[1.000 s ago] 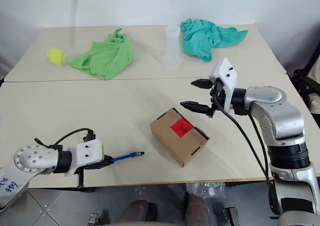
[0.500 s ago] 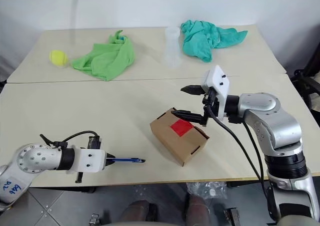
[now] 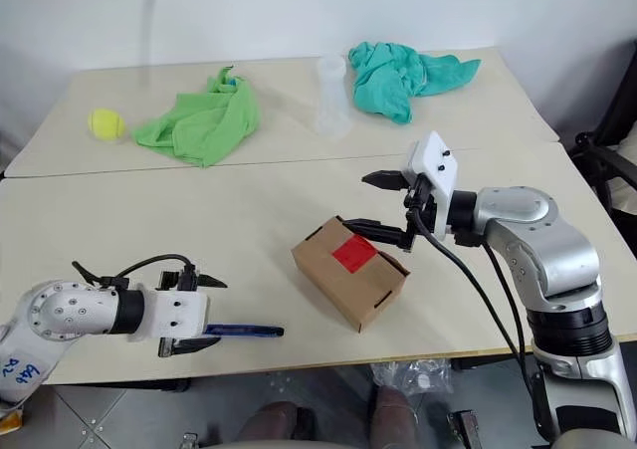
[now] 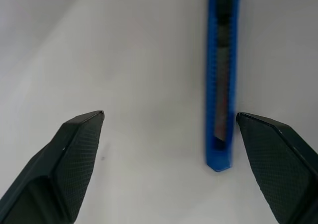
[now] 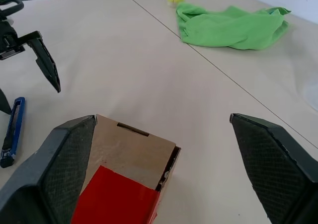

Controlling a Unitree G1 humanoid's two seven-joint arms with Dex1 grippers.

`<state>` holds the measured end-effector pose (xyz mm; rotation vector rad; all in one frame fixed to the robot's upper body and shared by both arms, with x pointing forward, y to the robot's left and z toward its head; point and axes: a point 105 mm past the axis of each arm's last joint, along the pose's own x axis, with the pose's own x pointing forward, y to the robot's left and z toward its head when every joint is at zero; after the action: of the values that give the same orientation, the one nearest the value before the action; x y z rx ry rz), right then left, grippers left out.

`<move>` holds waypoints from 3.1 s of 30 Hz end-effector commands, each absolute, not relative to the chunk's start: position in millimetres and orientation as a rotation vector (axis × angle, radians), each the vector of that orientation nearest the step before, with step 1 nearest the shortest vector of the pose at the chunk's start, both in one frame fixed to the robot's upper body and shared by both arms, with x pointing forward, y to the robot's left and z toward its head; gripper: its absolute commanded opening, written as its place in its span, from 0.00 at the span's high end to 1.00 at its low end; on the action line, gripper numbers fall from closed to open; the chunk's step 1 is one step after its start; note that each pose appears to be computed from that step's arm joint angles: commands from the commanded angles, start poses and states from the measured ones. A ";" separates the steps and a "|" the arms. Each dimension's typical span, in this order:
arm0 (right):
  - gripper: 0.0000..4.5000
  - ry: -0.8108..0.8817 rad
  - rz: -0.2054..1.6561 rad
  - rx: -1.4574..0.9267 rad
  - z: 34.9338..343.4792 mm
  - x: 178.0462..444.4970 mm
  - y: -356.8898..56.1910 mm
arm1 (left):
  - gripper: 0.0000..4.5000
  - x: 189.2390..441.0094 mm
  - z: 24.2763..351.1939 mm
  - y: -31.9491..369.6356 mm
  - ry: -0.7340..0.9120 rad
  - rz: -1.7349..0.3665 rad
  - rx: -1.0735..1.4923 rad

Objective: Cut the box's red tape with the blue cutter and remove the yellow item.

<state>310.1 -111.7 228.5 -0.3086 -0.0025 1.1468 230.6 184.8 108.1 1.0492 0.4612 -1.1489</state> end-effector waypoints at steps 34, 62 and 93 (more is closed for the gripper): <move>0.00 0.165 1.465 -0.699 197.8 227.7 -49.8 | 0.54 197.9 44.8 167.3 0.694 -1.457 0.673; 0.00 0.388 1.453 -0.736 141.5 218.0 8.7 | 0.90 208.6 45.8 158.1 0.700 -1.349 0.739; 0.99 0.320 1.466 -0.953 123.0 226.8 9.5 | 0.90 207.2 48.5 162.3 0.746 -1.300 0.713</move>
<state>227.9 4.2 116.4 -0.9285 0.3687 1.4507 224.1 155.5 88.6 0.7959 0.5552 -1.2797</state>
